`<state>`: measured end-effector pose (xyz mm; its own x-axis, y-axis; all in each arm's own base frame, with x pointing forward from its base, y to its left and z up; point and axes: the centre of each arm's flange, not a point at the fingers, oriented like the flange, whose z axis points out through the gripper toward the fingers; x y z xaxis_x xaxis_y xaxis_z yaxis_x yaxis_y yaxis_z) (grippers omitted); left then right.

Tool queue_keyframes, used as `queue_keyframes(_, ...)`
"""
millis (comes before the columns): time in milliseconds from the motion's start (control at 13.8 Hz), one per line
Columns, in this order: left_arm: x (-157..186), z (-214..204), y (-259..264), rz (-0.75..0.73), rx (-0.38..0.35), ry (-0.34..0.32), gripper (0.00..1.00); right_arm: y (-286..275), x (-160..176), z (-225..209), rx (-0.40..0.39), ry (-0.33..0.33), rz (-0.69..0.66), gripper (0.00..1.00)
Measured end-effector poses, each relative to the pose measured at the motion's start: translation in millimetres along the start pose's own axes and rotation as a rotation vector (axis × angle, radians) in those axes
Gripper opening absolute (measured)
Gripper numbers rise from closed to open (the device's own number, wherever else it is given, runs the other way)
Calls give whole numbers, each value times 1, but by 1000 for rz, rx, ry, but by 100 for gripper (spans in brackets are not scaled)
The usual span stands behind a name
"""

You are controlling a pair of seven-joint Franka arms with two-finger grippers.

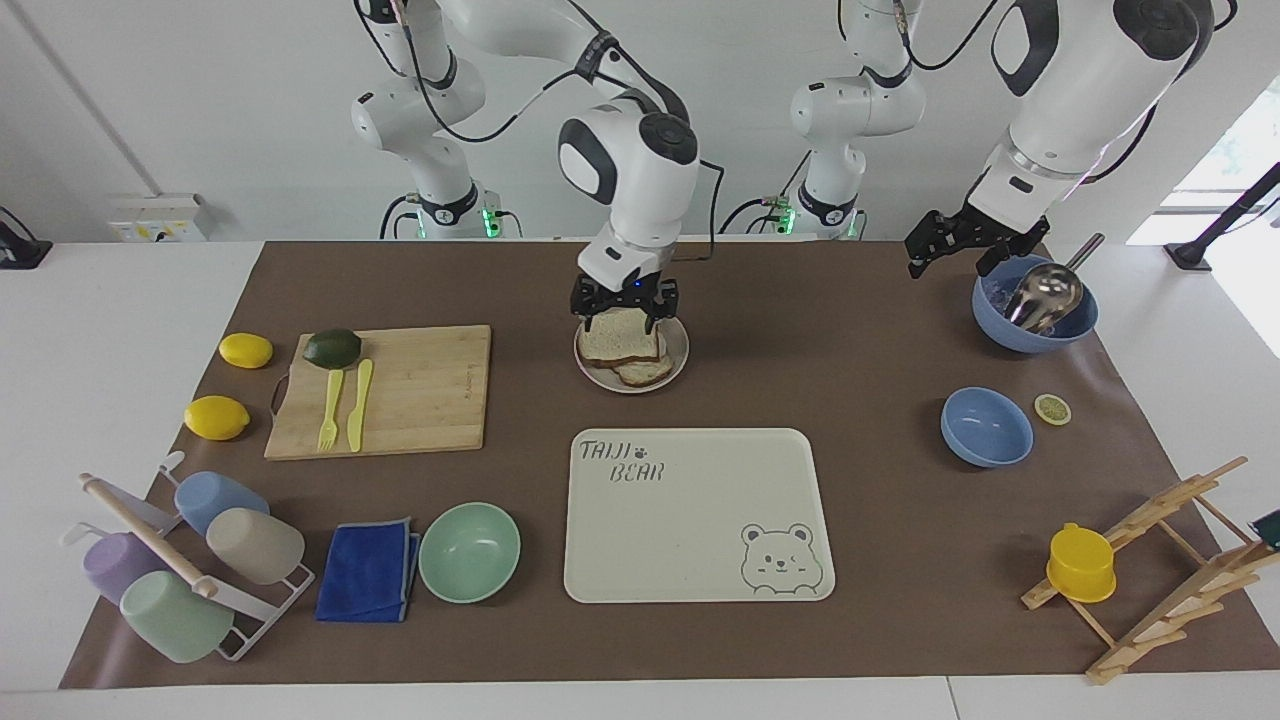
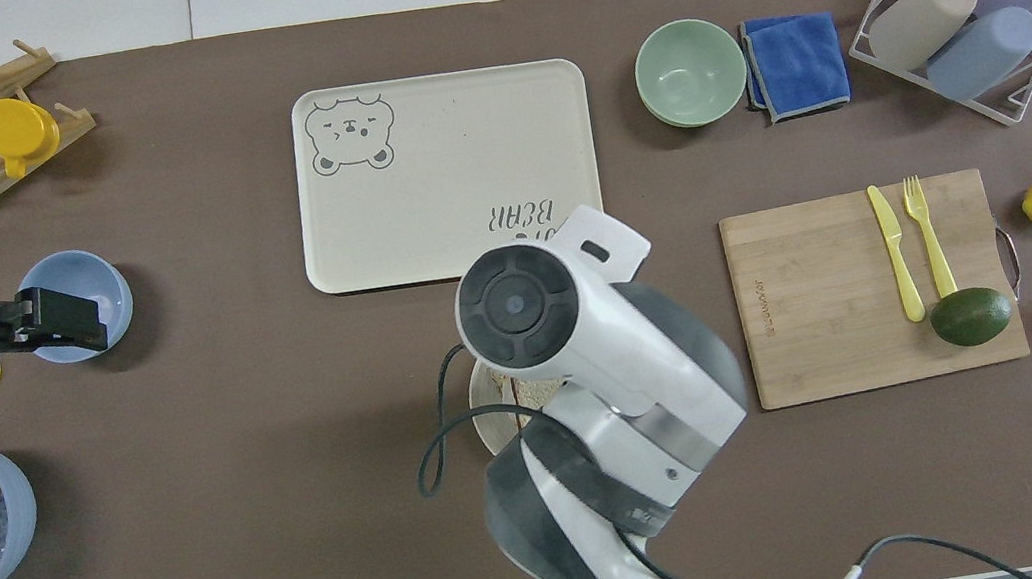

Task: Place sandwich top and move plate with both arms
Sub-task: 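Carry the bread slice over the egg toast and lower it on top, then open the right gripper and withdraw it toward the cutting board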

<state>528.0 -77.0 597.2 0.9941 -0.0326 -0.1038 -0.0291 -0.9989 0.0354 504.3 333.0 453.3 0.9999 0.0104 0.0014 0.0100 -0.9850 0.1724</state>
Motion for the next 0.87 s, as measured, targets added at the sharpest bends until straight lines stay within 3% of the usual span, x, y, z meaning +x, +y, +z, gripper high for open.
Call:
queue_keyframes(363, 0, 0, 0, 0, 0, -1, 100, 147, 18, -62, 52, -35, 78, 100)
queue_keyframes(581, -1, 2, 2, 4, 1, -5, 100, 227, 15, -96, 67, -52, 41, 100)
queue_keyframes(872, -13, 40, 30, 36, 6, 1, 100, 306, 18, -112, 69, -111, 47, 100)
